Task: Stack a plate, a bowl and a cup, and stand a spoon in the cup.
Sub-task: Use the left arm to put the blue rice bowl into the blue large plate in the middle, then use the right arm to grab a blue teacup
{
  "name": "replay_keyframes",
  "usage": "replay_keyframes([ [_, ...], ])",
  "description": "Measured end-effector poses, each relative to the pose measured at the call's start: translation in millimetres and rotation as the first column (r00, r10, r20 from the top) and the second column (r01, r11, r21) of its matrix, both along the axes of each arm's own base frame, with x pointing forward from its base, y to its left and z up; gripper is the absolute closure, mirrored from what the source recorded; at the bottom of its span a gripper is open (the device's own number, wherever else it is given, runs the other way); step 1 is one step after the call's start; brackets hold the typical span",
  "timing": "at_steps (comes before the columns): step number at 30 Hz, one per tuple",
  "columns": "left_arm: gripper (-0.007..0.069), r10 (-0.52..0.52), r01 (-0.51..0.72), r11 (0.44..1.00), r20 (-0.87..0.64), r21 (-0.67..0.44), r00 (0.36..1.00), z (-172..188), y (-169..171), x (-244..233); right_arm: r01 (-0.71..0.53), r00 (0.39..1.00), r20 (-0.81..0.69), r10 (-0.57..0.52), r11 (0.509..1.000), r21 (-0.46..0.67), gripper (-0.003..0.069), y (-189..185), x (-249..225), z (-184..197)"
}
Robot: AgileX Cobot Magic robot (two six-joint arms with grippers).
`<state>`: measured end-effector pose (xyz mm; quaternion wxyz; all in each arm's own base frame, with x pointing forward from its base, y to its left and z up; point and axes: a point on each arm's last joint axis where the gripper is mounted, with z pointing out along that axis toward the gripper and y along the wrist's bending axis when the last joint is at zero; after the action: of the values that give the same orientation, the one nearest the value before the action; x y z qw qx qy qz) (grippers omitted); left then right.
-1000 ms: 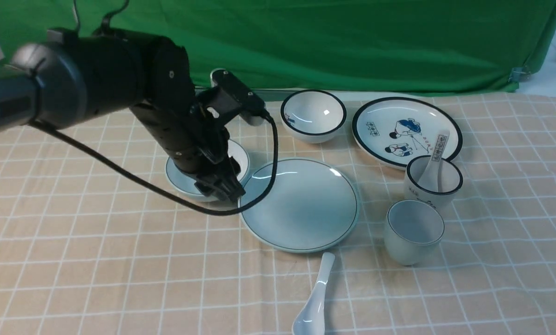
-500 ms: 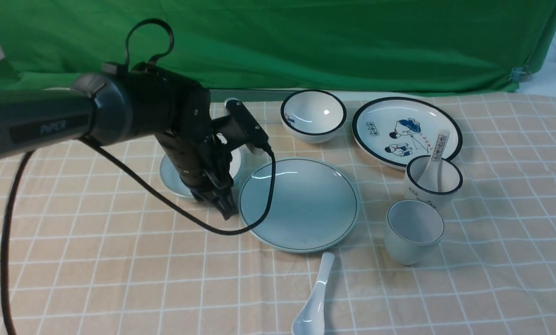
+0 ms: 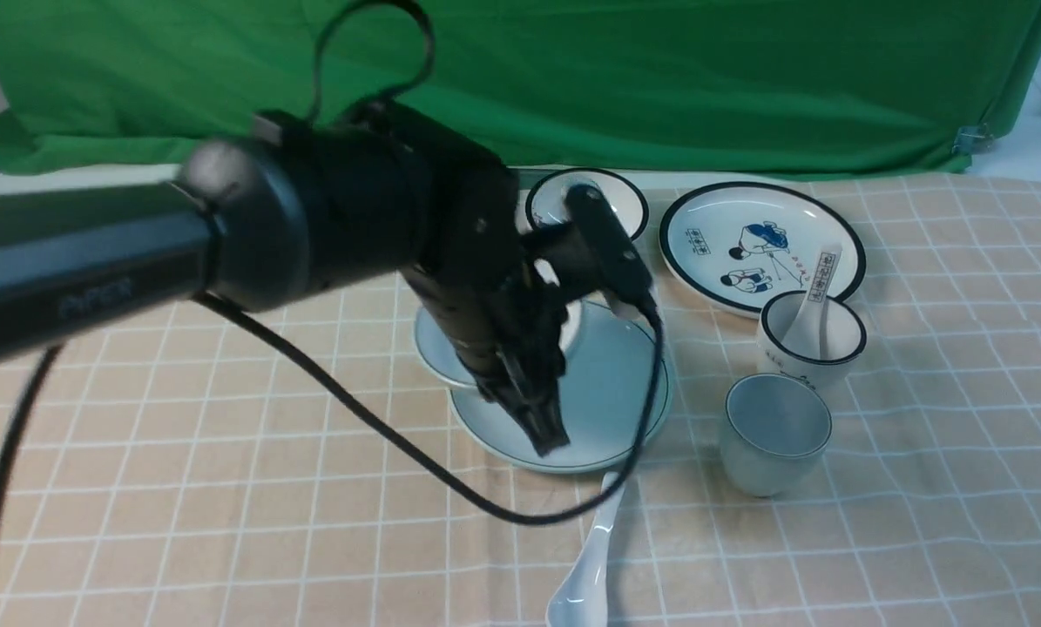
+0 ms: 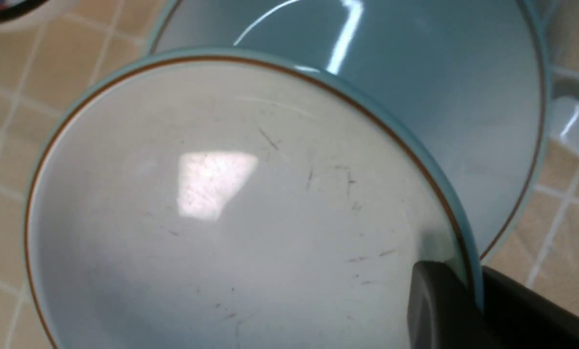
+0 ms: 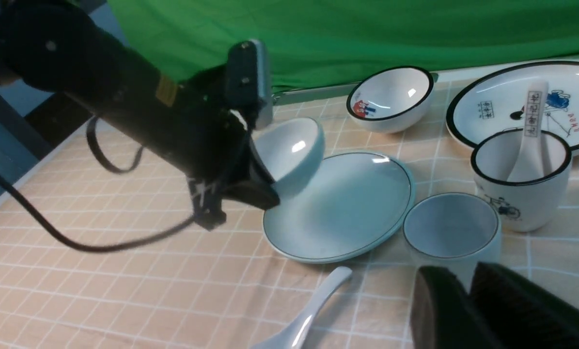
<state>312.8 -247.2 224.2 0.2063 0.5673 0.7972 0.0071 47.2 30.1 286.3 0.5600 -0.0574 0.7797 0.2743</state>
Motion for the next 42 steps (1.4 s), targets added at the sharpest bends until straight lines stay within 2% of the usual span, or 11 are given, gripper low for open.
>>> replay_keyframes([
  [2,0.0594,-0.050,0.050,0.999,0.001,0.019,0.999,-17,-17,-5,-0.003,1.000,-0.018,0.003,1.000,-0.010,0.0526,0,0,-2],
  [7,0.0594,-0.067,0.067,0.998,0.022,0.006,0.997,-31,-26,-2,-0.010,0.998,-0.061,0.008,0.999,-0.033,0.0522,0,-2,-6],
  [15,0.0565,-0.082,0.083,0.997,0.047,-0.012,0.996,-32,-29,0,-0.017,0.996,-0.094,0.012,0.999,-0.051,0.0501,0,-3,-9],
  [22,0.0437,-0.085,0.086,0.996,0.040,-0.009,0.996,-39,-30,2,-0.017,0.995,-0.096,0.012,0.998,-0.053,0.0445,0,-3,-9],
  [26,0.0330,-0.080,0.081,0.997,0.038,-0.014,0.996,-39,-31,2,-0.025,0.993,-0.113,0.018,0.998,-0.065,0.0415,0,-4,-5],
  [31,0.0264,-0.059,0.061,0.996,0.043,-0.058,0.997,-26,-30,-1,-0.073,0.987,-0.151,0.049,0.984,-0.162,0.0410,2,-2,17],
  [34,0.0225,-0.009,0.017,0.989,0.048,-0.147,0.999,7,-26,-10,-0.147,0.966,-0.248,0.077,0.949,-0.278,0.0414,11,13,37],
  [36,0.0230,0.033,-0.023,0.975,0.042,-0.220,0.999,34,-22,-20,-0.199,0.944,-0.318,0.088,0.921,-0.335,0.0435,18,26,46],
  [38,0.0273,0.087,-0.065,0.948,0.060,-0.312,0.994,69,-12,-33,-0.260,0.909,-0.406,0.091,0.886,-0.384,0.0456,28,47,49],
  [40,0.0353,0.131,-0.081,0.913,0.099,-0.399,0.986,101,5,-51,-0.311,0.877,-0.473,0.089,0.855,-0.415,0.0460,39,68,49],
  [42,0.0471,0.171,-0.074,0.866,0.154,-0.495,0.973,129,25,-73,-0.369,0.846,-0.525,0.095,0.815,-0.447,0.0454,53,94,45],
])
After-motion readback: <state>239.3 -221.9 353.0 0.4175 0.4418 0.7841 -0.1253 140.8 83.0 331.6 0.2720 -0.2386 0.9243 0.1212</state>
